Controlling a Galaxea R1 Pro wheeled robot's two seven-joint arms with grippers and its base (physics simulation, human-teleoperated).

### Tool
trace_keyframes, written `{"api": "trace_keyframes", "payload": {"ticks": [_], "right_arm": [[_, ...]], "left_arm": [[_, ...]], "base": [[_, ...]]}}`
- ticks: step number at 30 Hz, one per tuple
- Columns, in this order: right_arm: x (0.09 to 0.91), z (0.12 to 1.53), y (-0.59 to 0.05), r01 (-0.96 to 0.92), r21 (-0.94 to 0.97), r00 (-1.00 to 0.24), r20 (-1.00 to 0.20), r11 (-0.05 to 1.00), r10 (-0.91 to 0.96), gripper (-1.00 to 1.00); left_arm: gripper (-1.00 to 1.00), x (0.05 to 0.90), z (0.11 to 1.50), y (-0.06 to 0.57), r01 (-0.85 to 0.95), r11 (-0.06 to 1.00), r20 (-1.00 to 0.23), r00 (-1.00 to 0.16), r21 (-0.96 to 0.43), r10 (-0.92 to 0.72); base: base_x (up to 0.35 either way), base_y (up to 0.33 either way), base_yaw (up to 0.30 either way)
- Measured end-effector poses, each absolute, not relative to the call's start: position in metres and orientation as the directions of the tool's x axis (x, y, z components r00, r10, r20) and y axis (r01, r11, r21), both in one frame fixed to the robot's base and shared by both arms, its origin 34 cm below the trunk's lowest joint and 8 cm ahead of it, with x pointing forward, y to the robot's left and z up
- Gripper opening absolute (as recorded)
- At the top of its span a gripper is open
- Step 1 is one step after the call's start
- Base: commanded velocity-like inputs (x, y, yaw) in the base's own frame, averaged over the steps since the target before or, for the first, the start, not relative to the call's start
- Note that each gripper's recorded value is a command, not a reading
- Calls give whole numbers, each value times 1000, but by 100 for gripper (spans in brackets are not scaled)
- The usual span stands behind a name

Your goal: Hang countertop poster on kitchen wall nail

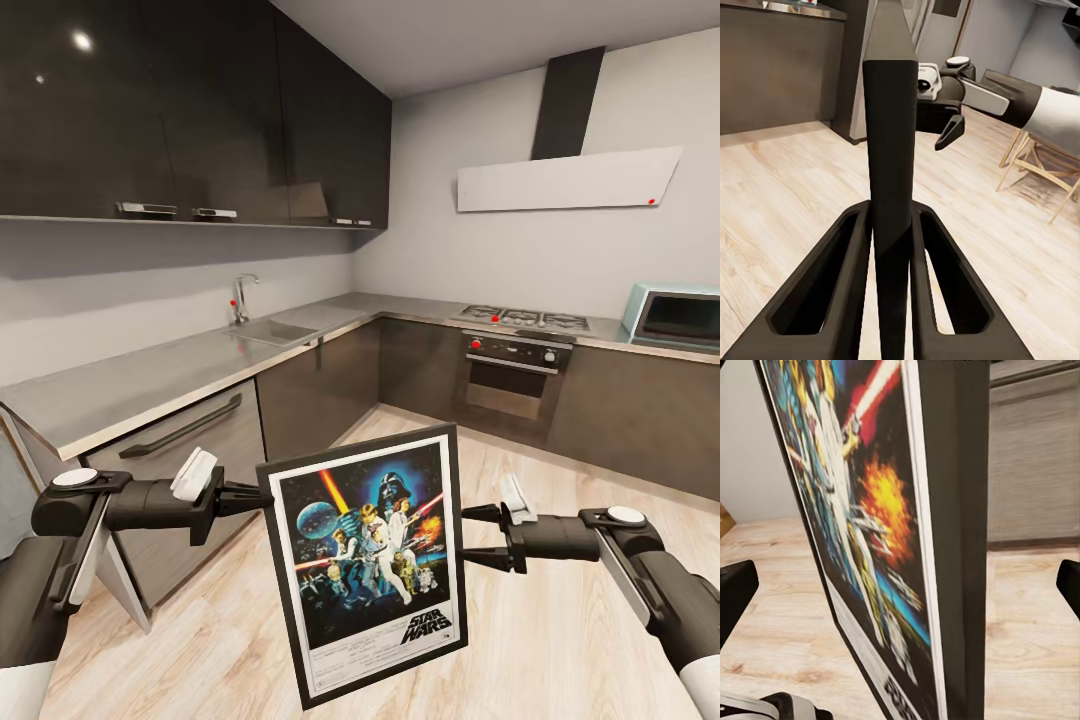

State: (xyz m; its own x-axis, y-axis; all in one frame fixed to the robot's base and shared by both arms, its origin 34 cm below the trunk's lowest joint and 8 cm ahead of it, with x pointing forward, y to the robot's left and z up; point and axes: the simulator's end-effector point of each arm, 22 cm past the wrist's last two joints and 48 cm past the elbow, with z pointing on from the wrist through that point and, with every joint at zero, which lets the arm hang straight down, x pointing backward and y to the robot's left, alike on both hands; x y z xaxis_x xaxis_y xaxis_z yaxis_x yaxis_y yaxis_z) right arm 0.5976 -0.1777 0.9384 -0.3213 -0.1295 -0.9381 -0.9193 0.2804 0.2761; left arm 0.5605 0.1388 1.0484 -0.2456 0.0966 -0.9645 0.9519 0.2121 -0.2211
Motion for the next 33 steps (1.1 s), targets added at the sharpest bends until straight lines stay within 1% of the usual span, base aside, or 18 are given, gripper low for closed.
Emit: {"api": "trace_keyframes", "payload": {"ticks": [7, 11, 19, 33], "right_arm": [[598, 938, -177, -919, 277, -322, -938, 280, -128, 100], [597, 934, -167, -919, 293, -335, -933, 263, -130, 100], [601, 931, -161, -930, 273, -313, -940, 247, -138, 100], [601, 930, -161, -931, 271, -310, -940, 246, -139, 100]], "left_arm": [[-100, 561, 1048, 139, 952, 212, -965, -246, -221, 97], [-100, 561, 1048, 139, 952, 212, -965, -246, -221, 97], [-100, 561, 1048, 139, 952, 212, -965, -246, -221, 97], [-100, 561, 1048, 139, 952, 212, -965, -246, -221, 97]], "base": [[0, 0, 0], [0, 0, 0], [0, 0, 0], [0, 0, 0]]}}
